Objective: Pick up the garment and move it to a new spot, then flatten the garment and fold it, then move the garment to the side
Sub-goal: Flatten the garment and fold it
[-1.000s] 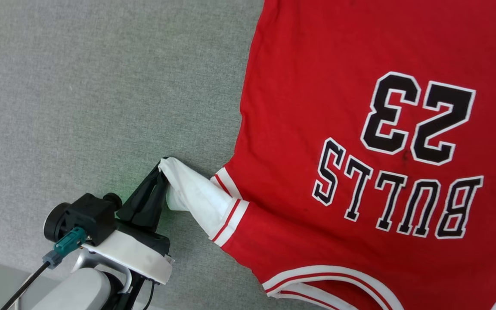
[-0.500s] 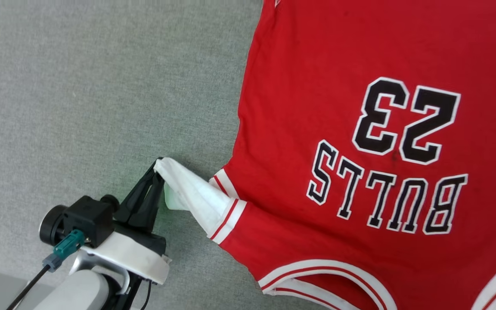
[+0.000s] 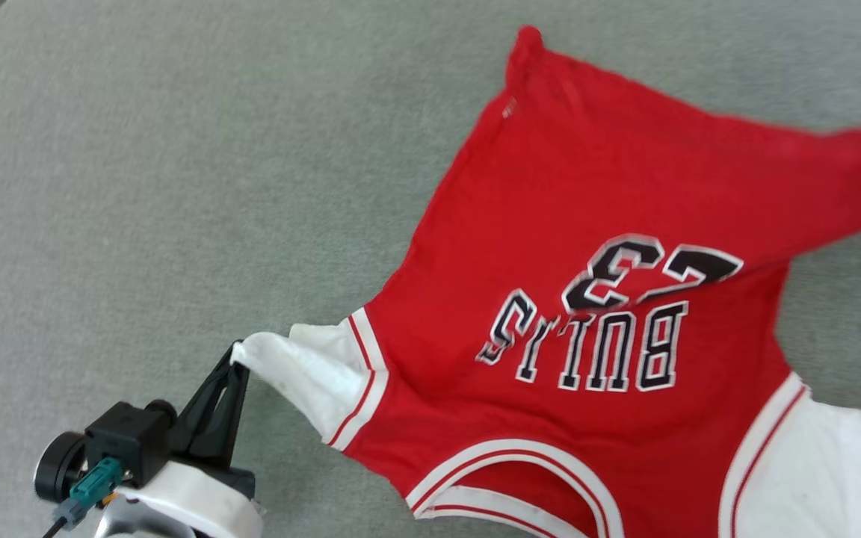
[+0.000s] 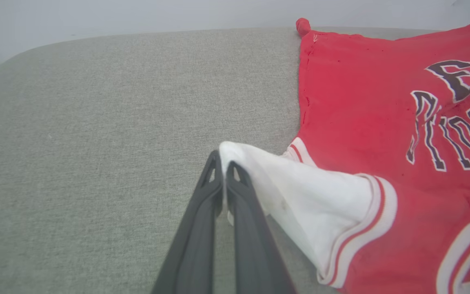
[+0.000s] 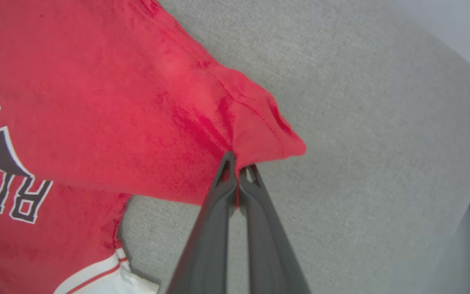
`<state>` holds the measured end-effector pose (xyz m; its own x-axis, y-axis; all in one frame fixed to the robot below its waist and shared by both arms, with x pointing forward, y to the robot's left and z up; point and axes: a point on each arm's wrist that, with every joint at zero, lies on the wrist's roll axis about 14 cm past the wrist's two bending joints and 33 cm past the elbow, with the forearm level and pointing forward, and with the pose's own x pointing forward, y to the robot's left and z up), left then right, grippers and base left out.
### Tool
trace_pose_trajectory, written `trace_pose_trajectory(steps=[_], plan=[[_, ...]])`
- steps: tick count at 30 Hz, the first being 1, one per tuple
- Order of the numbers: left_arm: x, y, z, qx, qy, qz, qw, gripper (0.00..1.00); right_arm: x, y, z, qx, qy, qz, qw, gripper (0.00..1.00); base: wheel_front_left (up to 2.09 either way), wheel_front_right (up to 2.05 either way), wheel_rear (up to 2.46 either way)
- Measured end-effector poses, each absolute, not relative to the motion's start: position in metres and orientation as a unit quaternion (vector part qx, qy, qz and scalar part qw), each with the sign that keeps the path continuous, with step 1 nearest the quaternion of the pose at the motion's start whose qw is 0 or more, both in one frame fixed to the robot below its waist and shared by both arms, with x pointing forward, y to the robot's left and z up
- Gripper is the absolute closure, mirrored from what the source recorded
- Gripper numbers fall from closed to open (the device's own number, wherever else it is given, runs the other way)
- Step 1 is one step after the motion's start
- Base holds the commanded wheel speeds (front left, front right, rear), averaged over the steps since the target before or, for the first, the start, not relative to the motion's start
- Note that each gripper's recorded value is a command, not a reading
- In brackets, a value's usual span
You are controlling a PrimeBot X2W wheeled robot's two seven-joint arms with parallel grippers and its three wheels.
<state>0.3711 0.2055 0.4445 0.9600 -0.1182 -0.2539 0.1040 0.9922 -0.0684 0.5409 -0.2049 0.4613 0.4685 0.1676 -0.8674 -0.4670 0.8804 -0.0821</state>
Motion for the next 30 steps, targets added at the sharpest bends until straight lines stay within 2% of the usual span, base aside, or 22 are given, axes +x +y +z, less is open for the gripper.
trace_pose_trajectory(steps=[1,7,17,20,26,27,29,30], plan=[[0.369,0.2,0.448,-0.026,0.126,-0.065,0.99,1.0,0.502,-0.228,0.458,-0.166,0.496,0.187,0.831,1.0,0.0,0.0,0.0],[0.367,0.187,0.455,-0.029,0.118,-0.084,0.989,1.0,0.427,-0.263,0.444,-0.151,0.527,0.182,0.816,1.0,0.0,0.0,0.0],[0.364,0.176,0.463,-0.024,0.112,-0.104,0.988,1.0,0.294,-0.297,0.385,-0.087,0.62,0.146,0.766,1.0,0.0,0.0,0.0],[0.365,0.175,0.461,-0.024,0.116,-0.106,0.987,1.0,0.271,-0.292,0.366,-0.062,0.636,0.14,0.757,1.0,0.0,0.0,0.0],[0.366,0.174,0.459,-0.02,0.12,-0.109,0.987,1.0,0.259,-0.279,0.348,-0.027,0.636,0.129,0.76,0.99,0.0,0.0,0.0],[0.366,0.173,0.458,-0.02,0.122,-0.109,0.986,1.0,0.261,-0.279,0.348,-0.027,0.632,0.125,0.764,0.0,0.0,0.0,0.0],[0.365,0.172,0.459,-0.02,0.122,-0.11,0.986,1.0,0.266,-0.279,0.351,-0.025,0.621,0.122,0.774,0.0,0.0,0.0,0.0],[0.363,0.171,0.461,-0.02,0.119,-0.111,0.986,1.0,0.295,-0.283,0.372,-0.039,0.574,0.117,0.81,0.0,0.0,0.0,0.0]])
